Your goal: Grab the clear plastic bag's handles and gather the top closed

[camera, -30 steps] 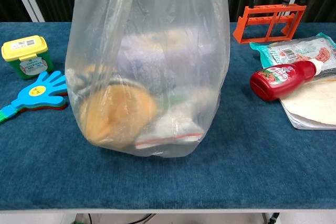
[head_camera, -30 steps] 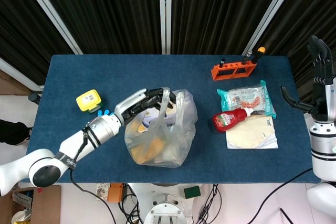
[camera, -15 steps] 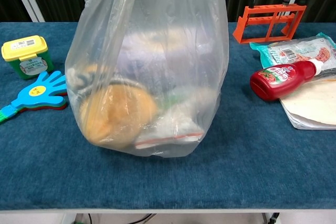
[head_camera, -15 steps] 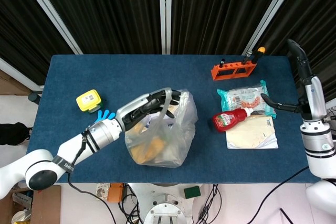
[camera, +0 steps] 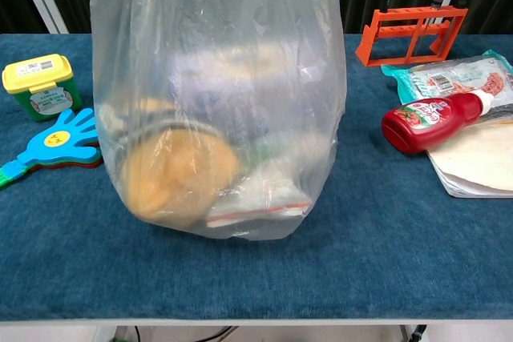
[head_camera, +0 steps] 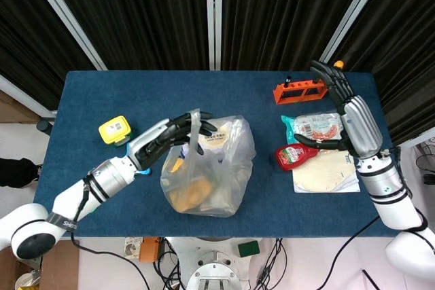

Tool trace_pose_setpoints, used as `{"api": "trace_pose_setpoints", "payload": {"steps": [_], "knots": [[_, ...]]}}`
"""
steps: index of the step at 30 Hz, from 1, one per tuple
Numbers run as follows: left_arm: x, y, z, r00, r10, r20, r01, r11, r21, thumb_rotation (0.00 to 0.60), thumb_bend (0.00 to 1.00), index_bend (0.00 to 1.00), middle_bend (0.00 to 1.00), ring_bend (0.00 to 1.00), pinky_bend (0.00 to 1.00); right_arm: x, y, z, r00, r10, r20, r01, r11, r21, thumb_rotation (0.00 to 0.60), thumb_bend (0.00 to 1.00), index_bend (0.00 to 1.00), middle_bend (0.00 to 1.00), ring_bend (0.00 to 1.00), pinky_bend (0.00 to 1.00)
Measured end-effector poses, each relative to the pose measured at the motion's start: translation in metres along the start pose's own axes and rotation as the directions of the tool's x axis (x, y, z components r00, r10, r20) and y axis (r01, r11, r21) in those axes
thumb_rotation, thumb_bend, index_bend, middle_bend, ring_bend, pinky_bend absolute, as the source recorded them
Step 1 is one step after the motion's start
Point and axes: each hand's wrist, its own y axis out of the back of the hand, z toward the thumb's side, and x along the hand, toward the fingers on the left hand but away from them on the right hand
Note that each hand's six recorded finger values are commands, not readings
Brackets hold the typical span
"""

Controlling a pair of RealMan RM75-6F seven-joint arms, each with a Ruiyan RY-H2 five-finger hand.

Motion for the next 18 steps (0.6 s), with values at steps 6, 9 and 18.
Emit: {"api": "trace_pose_setpoints", "payload": {"steps": [6, 9, 18], "knots": [[-0.015, 0.016, 0.009, 0.997, 0.054, 0.051, -0.052, 0.998, -0.024, 0.144, 0.01, 0.19, 0.25, 0.22, 0.41, -0.005, -0.014, 0.004, 0.999, 0.034, 0.003, -0.034, 0.998, 0.045, 0.6, 0.1, 0.0, 0.0, 0.0, 0.0], [-0.021, 0.024, 0.013, 0.994, 0.077, 0.077, -0.074, 0.997, -0.037, 0.14, 0.01, 0.2, 0.26, 0.23, 0.42, -0.01, -0.023, 0.007, 0.999, 0.042, 0.0, -0.042, 0.998, 0.055, 0.6, 0.08, 0.0, 0.0, 0.0, 0.0], [-0.035, 0.038, 0.012, 0.989, 0.109, 0.098, -0.102, 0.992, -0.069, 0.136, 0.01, 0.2, 0.27, 0.23, 0.43, -0.036, -0.063, 0.023, 0.999, 0.027, -0.038, -0.026, 0.999, 0.033, 0.6, 0.05, 0.0, 0.0, 0.0, 0.0]]}}
